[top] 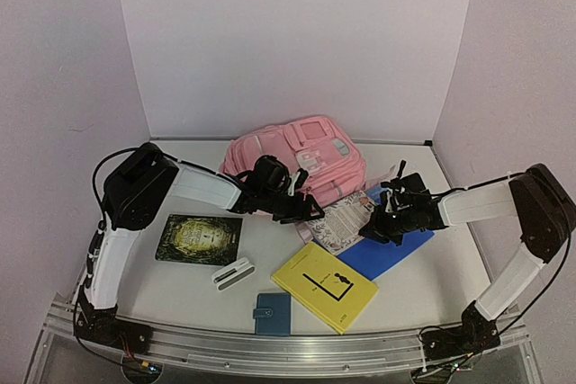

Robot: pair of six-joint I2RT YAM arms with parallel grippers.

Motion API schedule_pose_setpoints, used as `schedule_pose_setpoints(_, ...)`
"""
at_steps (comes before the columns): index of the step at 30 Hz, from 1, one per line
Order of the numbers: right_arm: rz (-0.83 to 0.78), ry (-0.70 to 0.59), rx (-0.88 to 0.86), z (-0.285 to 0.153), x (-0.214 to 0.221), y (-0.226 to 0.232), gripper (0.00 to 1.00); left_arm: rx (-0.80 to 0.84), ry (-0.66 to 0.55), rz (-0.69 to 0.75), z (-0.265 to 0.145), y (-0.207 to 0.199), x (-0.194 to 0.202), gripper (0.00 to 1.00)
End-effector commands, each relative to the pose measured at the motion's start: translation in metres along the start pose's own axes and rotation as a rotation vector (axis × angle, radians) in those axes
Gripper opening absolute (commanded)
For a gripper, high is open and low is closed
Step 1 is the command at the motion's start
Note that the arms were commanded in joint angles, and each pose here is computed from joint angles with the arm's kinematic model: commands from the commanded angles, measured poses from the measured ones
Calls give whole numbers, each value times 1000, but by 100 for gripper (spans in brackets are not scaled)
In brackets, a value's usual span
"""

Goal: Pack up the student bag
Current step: Pick up the book from the center of the board.

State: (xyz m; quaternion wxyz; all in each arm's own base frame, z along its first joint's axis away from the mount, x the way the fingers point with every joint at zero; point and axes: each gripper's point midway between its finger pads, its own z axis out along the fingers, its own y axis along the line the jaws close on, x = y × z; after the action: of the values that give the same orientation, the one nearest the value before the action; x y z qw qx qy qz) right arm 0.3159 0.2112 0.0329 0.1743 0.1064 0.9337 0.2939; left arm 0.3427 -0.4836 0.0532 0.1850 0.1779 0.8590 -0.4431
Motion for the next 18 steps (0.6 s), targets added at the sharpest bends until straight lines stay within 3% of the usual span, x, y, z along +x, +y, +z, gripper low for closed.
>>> schedule_pose_setpoints(1, -65, -69, -81, 0, -15, 26, 0, 86, 21, 25, 7, -22, -2, 65)
schedule_pose_setpoints(13, -31, -64, -86, 15, -16, 21, 0, 257, -14, 43, -20, -82, -12, 56)
schedule_pose_setpoints(18, -27, -64, -84, 17, -16, 20, 0, 280, 13, 23, -15, -83, -4, 53)
